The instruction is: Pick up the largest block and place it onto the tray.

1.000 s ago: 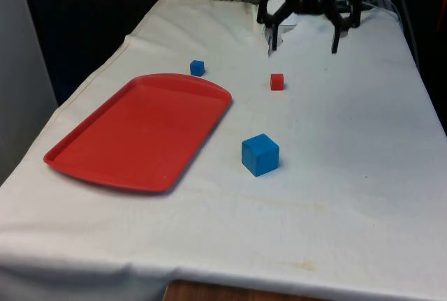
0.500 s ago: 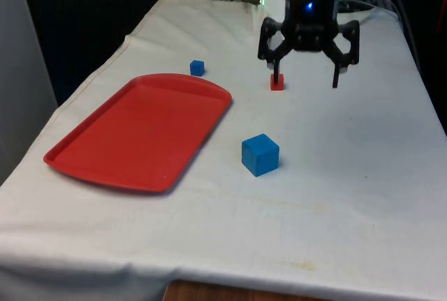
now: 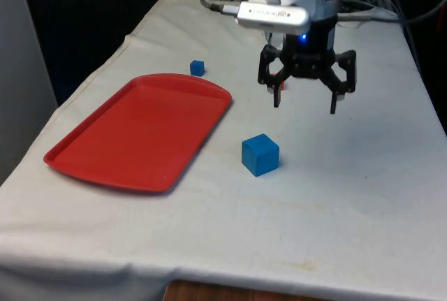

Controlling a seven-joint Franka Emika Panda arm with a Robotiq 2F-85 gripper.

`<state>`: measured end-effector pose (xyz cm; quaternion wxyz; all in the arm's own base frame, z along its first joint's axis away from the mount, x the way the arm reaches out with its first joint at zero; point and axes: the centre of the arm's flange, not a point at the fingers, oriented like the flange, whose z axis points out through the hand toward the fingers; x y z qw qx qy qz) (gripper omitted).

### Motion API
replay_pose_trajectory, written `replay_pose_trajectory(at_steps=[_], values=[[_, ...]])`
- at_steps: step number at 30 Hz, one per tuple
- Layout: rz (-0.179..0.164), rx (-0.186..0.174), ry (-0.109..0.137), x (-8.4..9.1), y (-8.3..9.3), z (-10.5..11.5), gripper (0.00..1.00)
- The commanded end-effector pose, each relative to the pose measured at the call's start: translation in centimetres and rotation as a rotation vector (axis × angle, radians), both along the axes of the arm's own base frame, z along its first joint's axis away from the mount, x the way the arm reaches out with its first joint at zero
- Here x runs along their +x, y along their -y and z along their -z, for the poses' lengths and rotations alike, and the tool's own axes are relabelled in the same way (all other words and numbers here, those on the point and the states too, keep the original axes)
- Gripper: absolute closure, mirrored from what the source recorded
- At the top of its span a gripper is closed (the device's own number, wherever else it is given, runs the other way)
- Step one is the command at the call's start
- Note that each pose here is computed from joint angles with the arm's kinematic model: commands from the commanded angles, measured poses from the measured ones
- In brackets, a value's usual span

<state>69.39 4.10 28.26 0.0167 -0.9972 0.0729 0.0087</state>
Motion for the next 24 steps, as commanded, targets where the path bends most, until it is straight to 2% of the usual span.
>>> replay_pose_trajectory(at_steps=[1, 2, 4, 10, 11, 12, 19, 20, 21, 24], values=[[0.020, 0.001, 0.009, 0.1, 0.0, 0.7, 0.00], [0.007, -0.001, 0.000, 0.0, 0.0, 0.3, 0.00], [0.042, -0.006, 0.011, 0.2, 0.0, 1.6, 0.00], [0.082, -0.030, 0.025, 0.3, 0.3, 3.1, 0.00], [0.075, -0.029, 0.014, 0.3, 0.3, 3.0, 0.00], [0.087, -0.035, 0.027, 0.3, 0.4, 3.3, 0.00], [0.120, -0.066, 0.054, 0.2, 1.4, 4.5, 0.00], [0.113, -0.060, 0.045, 0.2, 1.2, 4.4, 0.00], [0.122, -0.070, 0.057, 0.2, 1.4, 4.7, 0.00], [0.130, -0.080, 0.062, 0.1, 2.1, 5.0, 0.00]])
